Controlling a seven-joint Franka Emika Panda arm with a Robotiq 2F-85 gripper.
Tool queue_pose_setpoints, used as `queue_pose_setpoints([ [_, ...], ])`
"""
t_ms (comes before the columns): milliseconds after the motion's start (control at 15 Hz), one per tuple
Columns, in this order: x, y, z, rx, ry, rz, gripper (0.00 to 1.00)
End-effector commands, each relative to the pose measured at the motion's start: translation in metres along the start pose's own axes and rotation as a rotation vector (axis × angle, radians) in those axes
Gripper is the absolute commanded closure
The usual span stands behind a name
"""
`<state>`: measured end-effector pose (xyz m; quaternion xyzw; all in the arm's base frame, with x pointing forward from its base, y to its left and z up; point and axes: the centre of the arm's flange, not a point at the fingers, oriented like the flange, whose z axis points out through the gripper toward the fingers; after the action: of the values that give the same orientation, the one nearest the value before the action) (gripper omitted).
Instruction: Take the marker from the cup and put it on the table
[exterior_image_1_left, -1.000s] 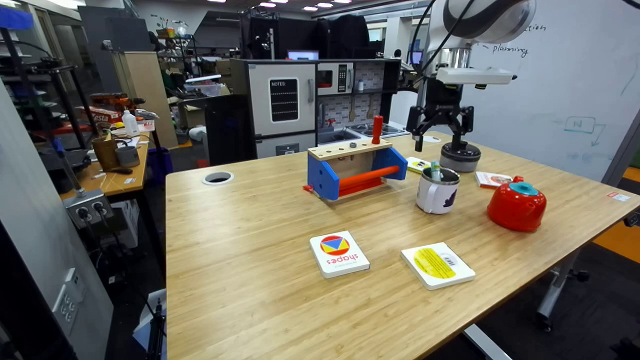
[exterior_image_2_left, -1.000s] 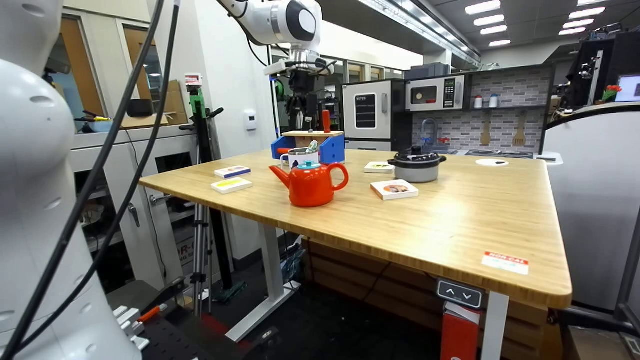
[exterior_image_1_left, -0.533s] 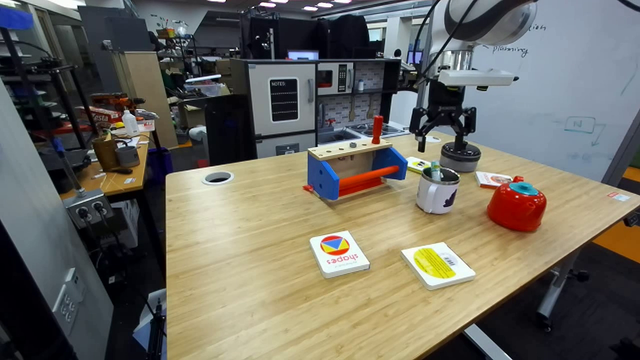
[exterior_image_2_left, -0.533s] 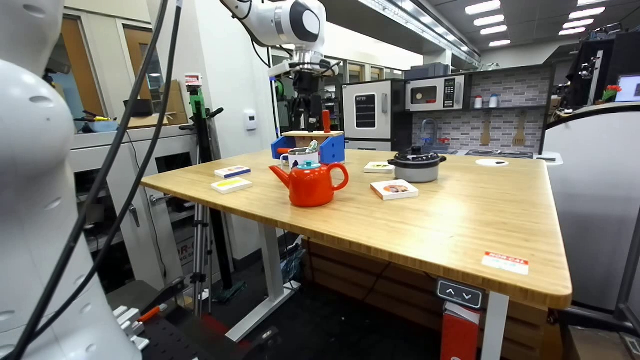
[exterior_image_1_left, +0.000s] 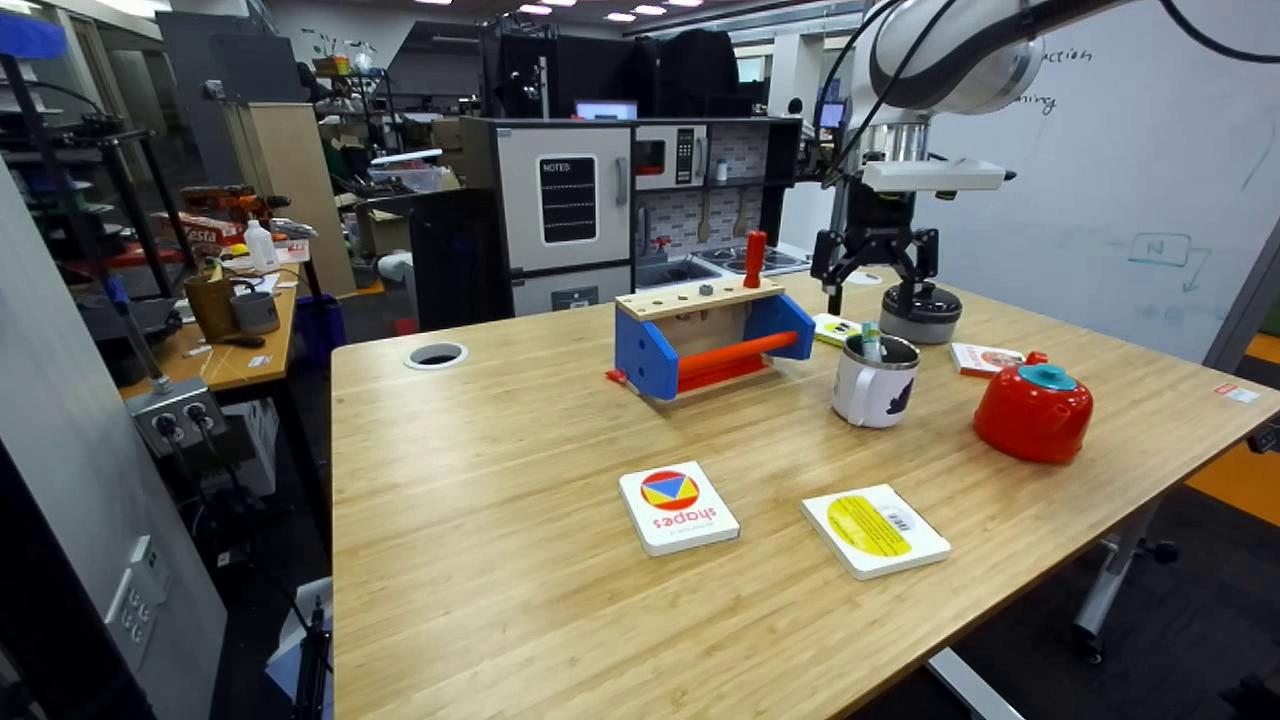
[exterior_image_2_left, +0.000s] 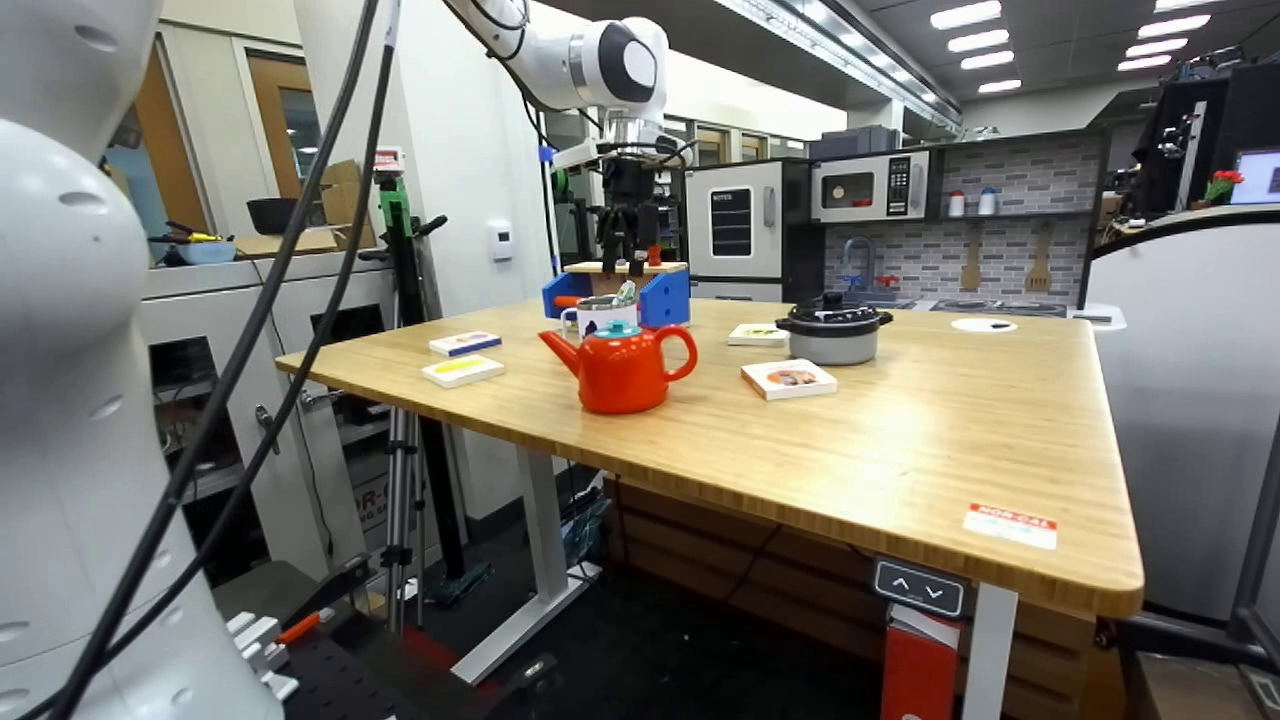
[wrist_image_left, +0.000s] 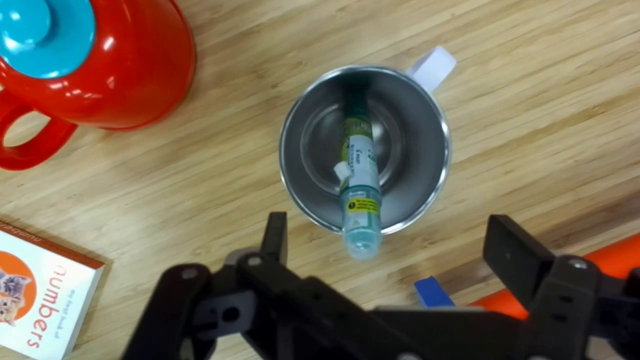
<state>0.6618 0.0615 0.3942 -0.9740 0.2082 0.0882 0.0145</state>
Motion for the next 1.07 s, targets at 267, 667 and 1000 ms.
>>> queue_pose_setpoints([
  [267, 0.026, -0.01, 0.002, -0.003, -0.013, -0.012, 0.0],
  [667, 0.029, 0.012, 0.005, 0.0, -0.027, 0.017, 0.0],
  [1000, 0.021, 0.007, 0.009, -0.004, -0.046, 0.004, 0.0],
])
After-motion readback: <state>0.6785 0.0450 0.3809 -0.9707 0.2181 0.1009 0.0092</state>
